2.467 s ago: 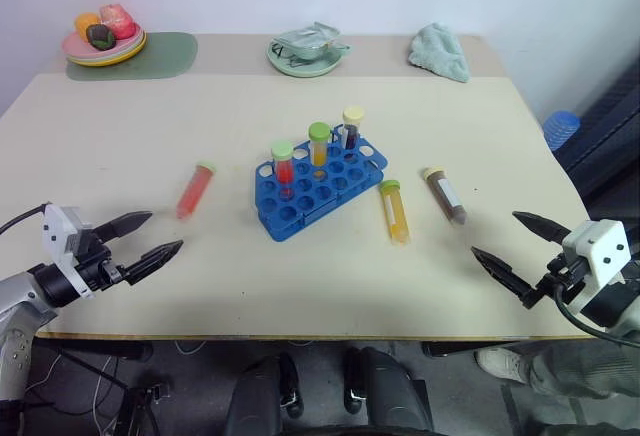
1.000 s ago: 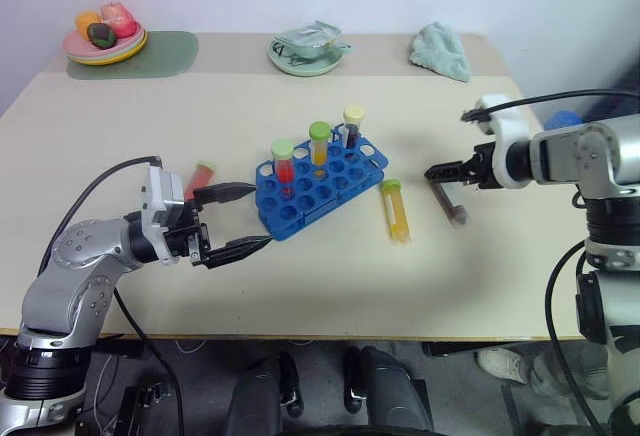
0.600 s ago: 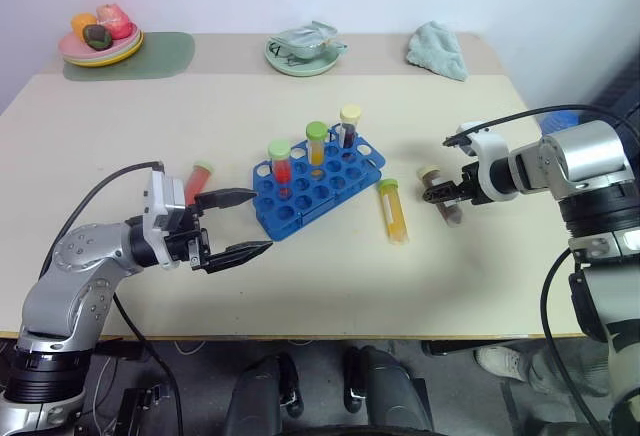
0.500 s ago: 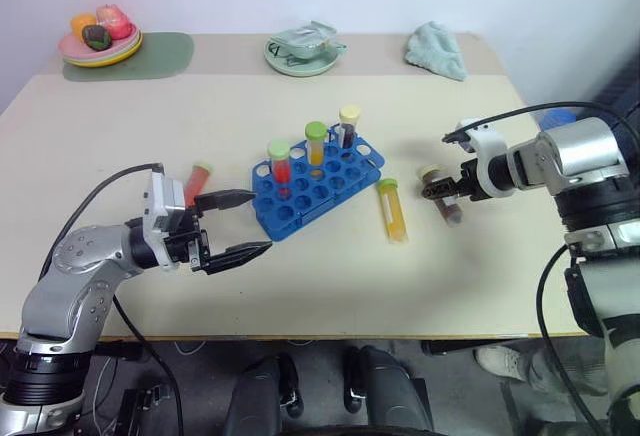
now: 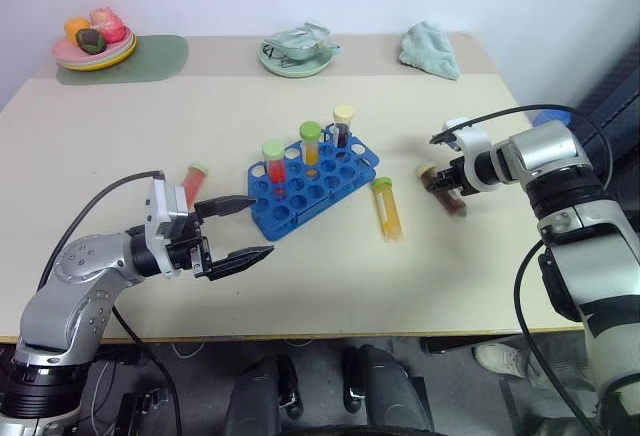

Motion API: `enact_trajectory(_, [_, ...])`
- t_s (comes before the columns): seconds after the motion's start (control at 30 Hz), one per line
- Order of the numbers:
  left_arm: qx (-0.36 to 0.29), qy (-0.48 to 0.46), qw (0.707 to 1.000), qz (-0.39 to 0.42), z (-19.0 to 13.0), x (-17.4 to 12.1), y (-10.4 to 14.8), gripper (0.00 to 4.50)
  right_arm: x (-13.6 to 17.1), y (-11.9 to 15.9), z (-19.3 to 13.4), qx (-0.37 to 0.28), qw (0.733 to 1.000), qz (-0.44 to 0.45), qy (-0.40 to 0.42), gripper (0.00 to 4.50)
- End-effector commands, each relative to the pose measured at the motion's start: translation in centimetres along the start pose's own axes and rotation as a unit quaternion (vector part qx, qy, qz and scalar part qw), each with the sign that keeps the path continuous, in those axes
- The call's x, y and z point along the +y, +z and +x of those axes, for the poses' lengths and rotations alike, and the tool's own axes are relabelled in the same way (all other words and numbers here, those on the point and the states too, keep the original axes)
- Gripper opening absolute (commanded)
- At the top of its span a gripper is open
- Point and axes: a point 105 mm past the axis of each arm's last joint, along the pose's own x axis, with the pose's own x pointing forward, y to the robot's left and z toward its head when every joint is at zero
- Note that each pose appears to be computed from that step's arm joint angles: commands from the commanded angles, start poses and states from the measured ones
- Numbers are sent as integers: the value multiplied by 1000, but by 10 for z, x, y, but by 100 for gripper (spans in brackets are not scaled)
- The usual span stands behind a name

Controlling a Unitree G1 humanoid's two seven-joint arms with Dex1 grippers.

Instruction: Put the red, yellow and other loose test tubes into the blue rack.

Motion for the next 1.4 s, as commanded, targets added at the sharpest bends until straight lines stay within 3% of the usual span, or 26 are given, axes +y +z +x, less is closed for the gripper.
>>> enact_trajectory(0.03, [-12, -1, 1000, 16, -2, -3, 11, 450, 15, 24, -24, -74, 994, -66, 39, 79])
enact_trajectory(0.17, [-14, 3, 1000, 12, -2, -2, 11, 450, 78, 30, -59, -190, 951, -149, 193, 79])
enact_trajectory(0.27, [-17, 2, 1000, 10, 0, -3, 11, 450, 108, 31, -72, -265, 921, -154, 241, 79])
enact_trajectory(0.47, [-20, 0, 1000, 7, 2, -1, 13, 450, 137, 48, -69, -436, 864, -131, 214, 79])
enact_trajectory(0.63, [-22, 2, 1000, 6, 3, 2, 13, 450, 141, 72, -50, -551, 820, -95, 120, 79])
enact_trajectory(0.77, [-26, 2, 1000, 5, 6, 2, 14, 450, 133, 86, -33, -592, 800, -82, 55, 79])
enact_trajectory(0.97, [-27, 9, 1000, 7, 5, 3, 15, 450, 127, 96, -14, -627, 778, -19, 34, 79])
enact_trajectory(1.4, [-25, 25, 999, 10, 1, 0, 17, 450, 124, 79, 11, -618, 785, 14, 39, 79])
